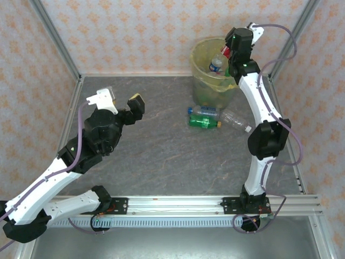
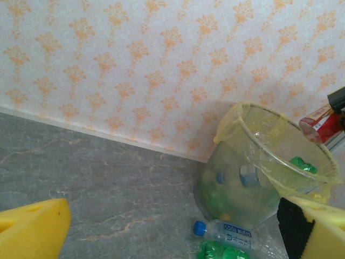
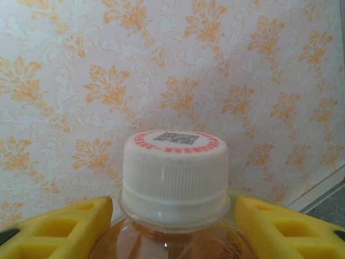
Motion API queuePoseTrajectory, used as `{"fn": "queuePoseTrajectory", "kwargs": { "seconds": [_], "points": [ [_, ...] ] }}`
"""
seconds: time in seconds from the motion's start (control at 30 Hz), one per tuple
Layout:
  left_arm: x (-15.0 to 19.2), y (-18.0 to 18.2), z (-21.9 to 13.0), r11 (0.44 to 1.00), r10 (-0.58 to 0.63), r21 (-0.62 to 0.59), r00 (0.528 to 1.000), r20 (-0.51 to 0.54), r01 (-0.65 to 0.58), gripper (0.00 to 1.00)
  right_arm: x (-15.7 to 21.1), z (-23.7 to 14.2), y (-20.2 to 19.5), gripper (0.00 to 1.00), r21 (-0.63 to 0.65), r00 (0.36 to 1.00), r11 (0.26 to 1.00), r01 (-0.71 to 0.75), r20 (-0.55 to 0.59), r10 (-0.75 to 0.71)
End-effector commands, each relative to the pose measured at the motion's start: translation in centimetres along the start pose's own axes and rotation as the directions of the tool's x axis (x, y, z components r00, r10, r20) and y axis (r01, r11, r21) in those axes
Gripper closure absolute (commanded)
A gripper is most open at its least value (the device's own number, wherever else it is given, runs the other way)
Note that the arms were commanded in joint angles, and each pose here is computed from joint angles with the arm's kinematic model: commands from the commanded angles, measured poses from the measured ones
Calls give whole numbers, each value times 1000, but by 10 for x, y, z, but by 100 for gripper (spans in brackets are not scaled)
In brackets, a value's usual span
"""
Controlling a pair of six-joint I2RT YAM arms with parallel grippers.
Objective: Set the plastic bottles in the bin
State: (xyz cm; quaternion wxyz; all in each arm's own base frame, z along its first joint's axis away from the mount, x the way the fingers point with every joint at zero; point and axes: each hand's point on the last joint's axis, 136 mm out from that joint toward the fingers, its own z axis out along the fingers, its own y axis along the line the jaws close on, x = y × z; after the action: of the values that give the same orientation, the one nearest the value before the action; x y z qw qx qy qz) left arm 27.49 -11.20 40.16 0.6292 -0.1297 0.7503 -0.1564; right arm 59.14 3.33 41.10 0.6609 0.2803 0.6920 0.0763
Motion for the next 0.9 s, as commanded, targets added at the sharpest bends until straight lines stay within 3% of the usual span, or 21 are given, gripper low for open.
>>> {"fn": "queuePoseTrajectory", "kwargs": {
  "seconds": [0.0,0.17,0.23,0.33,0.37,0.87],
  "points": [
    [-1,6,-5,1000,-15,-7,1000,-4,15,1,-11,5,6,49,7,1000,1000,2,30,-2],
    [-2,6,-5,1000,-11,-6,1000,-5,11,1,1,20,15,48,15,999,999,42,10,-42],
    [-2,5,-5,1000,-11,-3,1000,-7,11,1,5,22,21,41,5,998,998,70,-6,-70],
    [1,4,-5,1000,-7,5,1000,-15,7,1,4,18,30,8,-22,995,994,103,-17,-103],
    [2,4,-5,1000,-7,4,1000,-17,7,1,3,17,32,0,-27,994,994,104,-17,-105],
    [18,-1,3,1000,6,30,999,-51,-4,1,-17,-26,40,0,-66,994,993,103,-40,-105]
  ]
}}
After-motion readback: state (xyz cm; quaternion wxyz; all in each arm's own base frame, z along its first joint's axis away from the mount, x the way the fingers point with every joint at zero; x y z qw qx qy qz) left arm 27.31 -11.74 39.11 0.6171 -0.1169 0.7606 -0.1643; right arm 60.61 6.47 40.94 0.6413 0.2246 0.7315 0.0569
